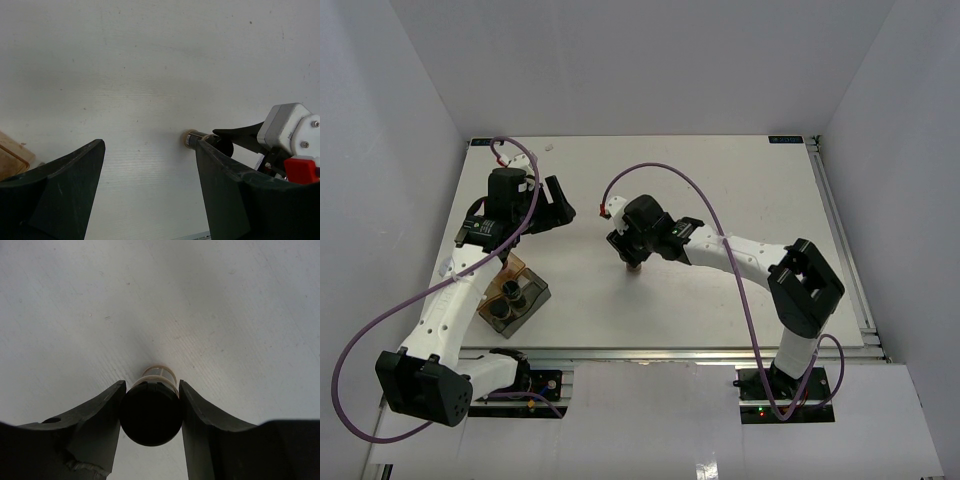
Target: Organize the condiment bottles
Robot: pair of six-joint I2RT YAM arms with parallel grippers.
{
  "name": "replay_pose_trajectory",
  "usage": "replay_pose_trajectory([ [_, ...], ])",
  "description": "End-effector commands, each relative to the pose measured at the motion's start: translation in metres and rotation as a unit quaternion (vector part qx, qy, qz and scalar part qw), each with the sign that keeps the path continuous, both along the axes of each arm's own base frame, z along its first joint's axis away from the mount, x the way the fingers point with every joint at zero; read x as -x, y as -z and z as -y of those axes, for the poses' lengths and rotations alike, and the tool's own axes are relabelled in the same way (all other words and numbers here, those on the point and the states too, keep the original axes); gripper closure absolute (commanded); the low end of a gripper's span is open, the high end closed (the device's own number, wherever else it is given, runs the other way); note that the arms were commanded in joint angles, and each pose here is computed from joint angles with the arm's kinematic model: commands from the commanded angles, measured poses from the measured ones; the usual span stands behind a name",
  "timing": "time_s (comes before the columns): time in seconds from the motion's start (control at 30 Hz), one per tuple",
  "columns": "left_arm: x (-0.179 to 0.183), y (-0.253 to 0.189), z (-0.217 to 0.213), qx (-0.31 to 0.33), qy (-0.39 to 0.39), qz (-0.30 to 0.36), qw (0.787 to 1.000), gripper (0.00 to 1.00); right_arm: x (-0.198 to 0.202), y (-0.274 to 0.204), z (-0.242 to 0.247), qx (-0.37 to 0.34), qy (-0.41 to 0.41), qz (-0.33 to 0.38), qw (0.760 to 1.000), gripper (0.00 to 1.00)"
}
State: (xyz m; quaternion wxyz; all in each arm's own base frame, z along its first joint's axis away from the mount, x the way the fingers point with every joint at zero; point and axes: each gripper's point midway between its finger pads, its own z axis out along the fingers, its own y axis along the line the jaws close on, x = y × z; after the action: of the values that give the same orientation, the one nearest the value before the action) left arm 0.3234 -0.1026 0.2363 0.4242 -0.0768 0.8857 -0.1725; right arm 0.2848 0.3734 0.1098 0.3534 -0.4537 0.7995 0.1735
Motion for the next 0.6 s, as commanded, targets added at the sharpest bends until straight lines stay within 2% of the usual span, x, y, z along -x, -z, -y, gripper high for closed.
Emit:
replay_pose_trajectory([
  [0.0, 0.001, -0.024, 0.001, 0.008, 0.007, 0.032, 0.999, 0.16, 0.003, -0.002, -0.009, -0.023, -0.026, 0.009, 0.999, 0.43],
  [0.3, 0.002, -0.011, 0.010, 0.017, 0.033, 0.019, 0.999, 0.16, 0.003, -0.005, -0.006, -0.019, -0.028, 0.014, 0.999, 0.26],
  [0.57, 0.006, -0.032, 0.012, 0.001, 0.064, 0.029, 0.998, 0.16, -0.008, -0.067, -0.012, -0.047, -0.022, 0.053, 0.997, 0.21],
])
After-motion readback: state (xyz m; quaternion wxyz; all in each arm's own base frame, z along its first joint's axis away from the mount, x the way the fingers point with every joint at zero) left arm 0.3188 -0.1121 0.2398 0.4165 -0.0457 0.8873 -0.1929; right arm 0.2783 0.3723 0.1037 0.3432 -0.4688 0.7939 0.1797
